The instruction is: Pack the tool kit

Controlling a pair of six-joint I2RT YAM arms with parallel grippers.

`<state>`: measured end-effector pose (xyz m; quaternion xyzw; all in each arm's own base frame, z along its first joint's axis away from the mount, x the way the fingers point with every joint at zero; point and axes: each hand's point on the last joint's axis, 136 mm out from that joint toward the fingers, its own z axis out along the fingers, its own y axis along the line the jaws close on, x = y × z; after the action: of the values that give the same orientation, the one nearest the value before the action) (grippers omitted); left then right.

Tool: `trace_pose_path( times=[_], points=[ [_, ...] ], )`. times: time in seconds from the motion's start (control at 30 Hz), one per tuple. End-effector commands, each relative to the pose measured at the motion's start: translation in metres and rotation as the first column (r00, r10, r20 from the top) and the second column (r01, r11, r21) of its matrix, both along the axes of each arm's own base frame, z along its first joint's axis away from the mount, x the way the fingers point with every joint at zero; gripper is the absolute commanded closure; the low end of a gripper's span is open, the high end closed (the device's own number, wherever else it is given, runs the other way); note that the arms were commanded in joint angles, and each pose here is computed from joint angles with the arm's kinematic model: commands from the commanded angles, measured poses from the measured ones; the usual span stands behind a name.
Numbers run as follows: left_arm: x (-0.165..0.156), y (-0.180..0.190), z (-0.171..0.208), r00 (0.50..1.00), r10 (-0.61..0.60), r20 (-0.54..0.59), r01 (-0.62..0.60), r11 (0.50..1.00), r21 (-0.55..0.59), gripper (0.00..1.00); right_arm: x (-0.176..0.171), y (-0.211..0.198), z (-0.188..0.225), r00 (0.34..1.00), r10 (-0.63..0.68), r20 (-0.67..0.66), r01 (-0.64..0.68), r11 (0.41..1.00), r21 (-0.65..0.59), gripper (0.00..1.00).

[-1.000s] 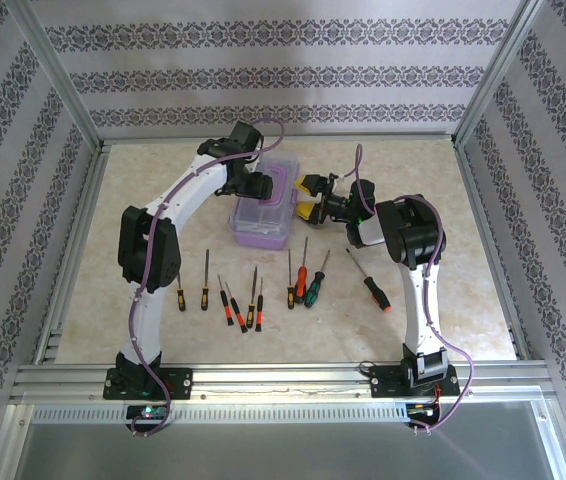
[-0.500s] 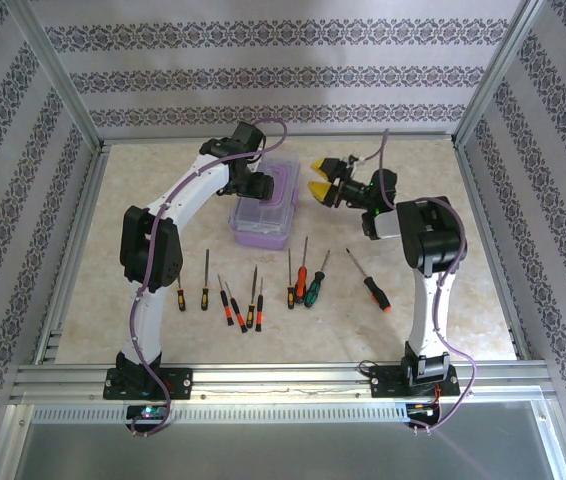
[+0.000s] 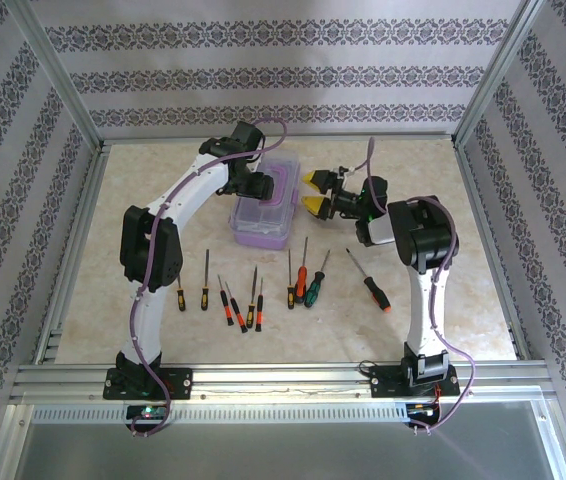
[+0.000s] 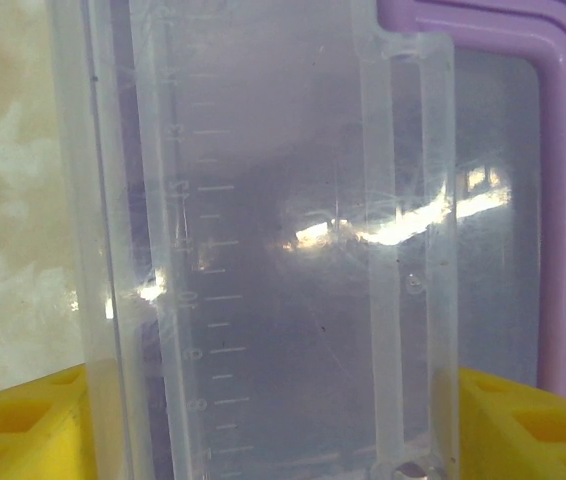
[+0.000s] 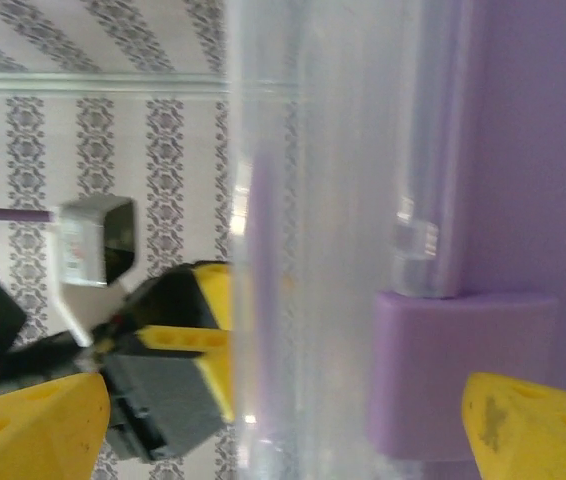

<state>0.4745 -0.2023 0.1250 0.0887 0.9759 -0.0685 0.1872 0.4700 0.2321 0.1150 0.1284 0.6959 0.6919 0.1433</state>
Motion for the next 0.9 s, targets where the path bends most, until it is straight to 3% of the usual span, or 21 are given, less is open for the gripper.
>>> trace_pose_path(
  times=[0.0,0.33,0.5,0.87],
  points=[
    [-0.052,0.04,-0.087,0.951,-0.092,-0.295,0.16,0.963,0.216,0.31,-0.003,0.011,-0.012,0.998,0.054,0.031,-0.054,0.998,-0.018,0.08],
    [-0.054,0.023,-0.079,0.948,-0.162,-0.273,0.202,0.971,0.127,0.32,0.002,0.021,-0.03,0.998,0.066,0.008,-0.066,0.997,-0.031,0.07],
    [-0.057,0.023,-0.086,0.943,-0.152,-0.298,0.199,0.97,0.136,0.32,0.003,0.024,-0.004,0.997,0.059,0.049,-0.061,0.997,0.042,0.08],
    [-0.057,0.032,-0.092,0.944,-0.092,-0.316,0.159,0.968,0.193,0.32,-0.007,0.026,0.069,0.986,0.05,0.159,-0.063,0.995,0.078,0.18]
  ],
)
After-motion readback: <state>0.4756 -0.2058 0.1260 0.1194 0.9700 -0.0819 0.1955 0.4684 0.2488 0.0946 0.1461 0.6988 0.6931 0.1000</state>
